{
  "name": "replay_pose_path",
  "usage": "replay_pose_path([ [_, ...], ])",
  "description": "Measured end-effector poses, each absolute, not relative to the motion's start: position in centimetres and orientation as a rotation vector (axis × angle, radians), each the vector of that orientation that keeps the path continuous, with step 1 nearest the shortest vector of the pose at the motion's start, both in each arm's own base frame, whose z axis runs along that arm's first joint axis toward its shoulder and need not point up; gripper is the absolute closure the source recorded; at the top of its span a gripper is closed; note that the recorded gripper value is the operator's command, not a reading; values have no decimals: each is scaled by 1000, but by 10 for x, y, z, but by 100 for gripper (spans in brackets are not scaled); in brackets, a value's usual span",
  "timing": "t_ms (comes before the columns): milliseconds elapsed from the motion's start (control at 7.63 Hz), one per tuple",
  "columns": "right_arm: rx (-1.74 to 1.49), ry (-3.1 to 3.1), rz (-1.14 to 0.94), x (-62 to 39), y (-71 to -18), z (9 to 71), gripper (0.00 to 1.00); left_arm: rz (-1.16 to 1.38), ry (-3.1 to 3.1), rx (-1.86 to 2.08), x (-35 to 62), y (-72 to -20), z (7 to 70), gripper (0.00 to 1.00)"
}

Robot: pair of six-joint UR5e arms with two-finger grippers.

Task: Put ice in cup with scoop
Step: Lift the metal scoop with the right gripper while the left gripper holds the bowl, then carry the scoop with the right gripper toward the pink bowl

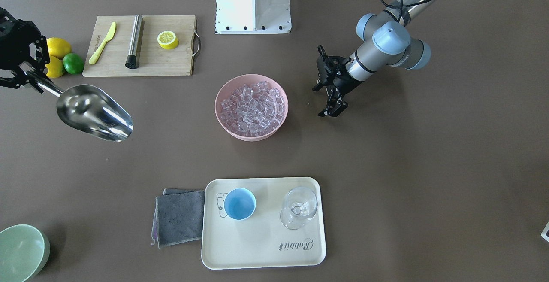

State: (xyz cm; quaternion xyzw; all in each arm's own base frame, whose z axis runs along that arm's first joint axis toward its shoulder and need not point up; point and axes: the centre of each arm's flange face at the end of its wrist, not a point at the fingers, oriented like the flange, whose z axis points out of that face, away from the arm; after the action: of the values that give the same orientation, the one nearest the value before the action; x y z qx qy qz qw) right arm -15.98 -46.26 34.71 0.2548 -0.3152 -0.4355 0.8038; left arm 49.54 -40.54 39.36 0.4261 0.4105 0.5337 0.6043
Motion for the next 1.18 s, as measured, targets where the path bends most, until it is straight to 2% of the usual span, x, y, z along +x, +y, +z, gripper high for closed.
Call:
replay_pose_path([
  [262, 567, -635, -1073, -181, -473, 305, 100, 1235, 950, 986, 495, -405, 394, 1],
  [655, 602, -537, -1176, -227, -471, 258, 100, 1236, 952, 986, 496, -405, 393, 1],
  [1179, 580, -323, -1331, -249, -441, 211, 100, 1237, 955, 985, 496, -405, 393, 1],
])
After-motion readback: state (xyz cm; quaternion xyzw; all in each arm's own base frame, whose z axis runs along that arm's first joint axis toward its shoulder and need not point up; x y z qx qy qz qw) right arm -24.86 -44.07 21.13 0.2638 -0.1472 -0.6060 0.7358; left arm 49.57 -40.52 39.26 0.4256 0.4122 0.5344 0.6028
